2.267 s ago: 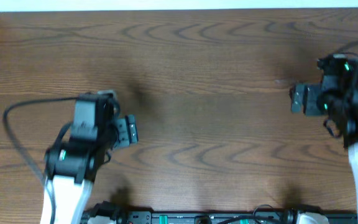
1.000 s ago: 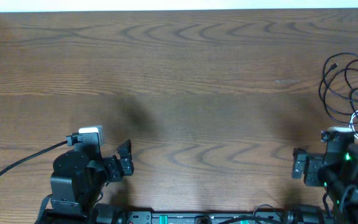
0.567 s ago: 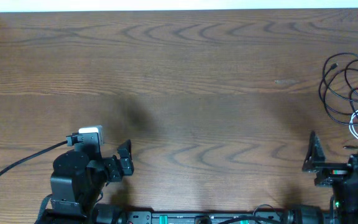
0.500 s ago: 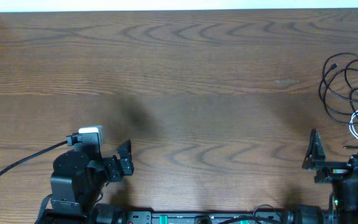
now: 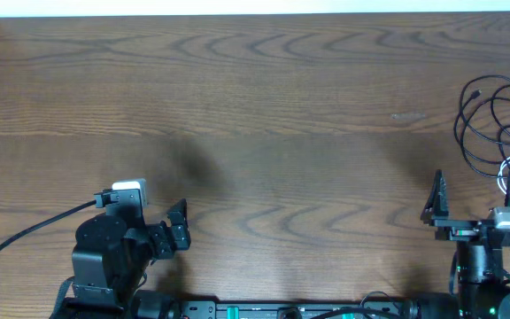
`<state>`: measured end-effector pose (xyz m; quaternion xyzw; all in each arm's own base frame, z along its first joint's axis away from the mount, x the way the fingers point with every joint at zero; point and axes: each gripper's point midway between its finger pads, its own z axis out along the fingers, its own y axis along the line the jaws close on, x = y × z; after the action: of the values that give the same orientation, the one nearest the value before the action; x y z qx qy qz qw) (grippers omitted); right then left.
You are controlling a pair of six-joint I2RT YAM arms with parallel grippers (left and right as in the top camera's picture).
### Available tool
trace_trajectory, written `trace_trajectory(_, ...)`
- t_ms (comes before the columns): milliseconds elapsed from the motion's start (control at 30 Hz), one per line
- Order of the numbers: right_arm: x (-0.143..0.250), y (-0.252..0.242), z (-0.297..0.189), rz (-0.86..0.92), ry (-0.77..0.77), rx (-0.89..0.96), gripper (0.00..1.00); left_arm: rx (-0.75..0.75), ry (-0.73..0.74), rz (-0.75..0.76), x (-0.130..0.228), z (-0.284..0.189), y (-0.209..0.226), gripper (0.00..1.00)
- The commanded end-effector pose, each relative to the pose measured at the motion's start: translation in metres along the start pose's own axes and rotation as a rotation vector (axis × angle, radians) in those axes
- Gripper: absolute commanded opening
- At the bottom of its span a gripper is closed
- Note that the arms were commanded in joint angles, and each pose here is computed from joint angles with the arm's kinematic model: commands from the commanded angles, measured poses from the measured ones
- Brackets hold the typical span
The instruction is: Untangle cables
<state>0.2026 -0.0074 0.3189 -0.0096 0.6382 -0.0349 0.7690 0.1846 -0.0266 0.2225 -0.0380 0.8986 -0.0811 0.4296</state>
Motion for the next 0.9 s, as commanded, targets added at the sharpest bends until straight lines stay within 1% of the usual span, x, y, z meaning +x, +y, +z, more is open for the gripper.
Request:
trace_trajectory(0, 0.01, -0.003, 0.0, -0.015, -0.034, 0.025, 0.99, 0.008, 0.008, 0.007, 0.003, 0.001, -0.001, 0.99)
trace_trajectory(167, 0.028, -0.004, 0.009, -0.055, -0.051, 0.034, 0.99, 0.008, 0.007, 0.007, 0.003, 0.001, -0.001, 0.99)
trace_trajectory(267, 0.047, -0.003, 0.013, -0.085, -0.036, 0.034, 0.99, 0.008, 0.007, 0.007, 0.003, 0.001, -0.001, 0.99)
trace_trajectory(533, 0.127, 0.008, 0.02, -0.096, 0.1, -0.013, 0.99, 0.008, 0.007, 0.007, 0.003, 0.001, -0.001, 0.99)
trace_trajectory(600, 0.144, 0.013, 0.018, -0.091, 0.162, -0.041, 0.99, 0.008, 0.007, 0.007, 0.003, 0.001, -0.001, 0.99)
trace_trajectory(733, 0.166, 0.019, 0.013, -0.08, 0.251, -0.07, 0.99, 0.008, 0.008, 0.007, 0.003, 0.001, -0.001, 0.99)
trace_trajectory(867, 0.167, 0.019, 0.012, -0.063, 0.259, -0.064, 0.99, 0.008, 0.007, 0.007, 0.003, 0.001, -0.001, 0.98)
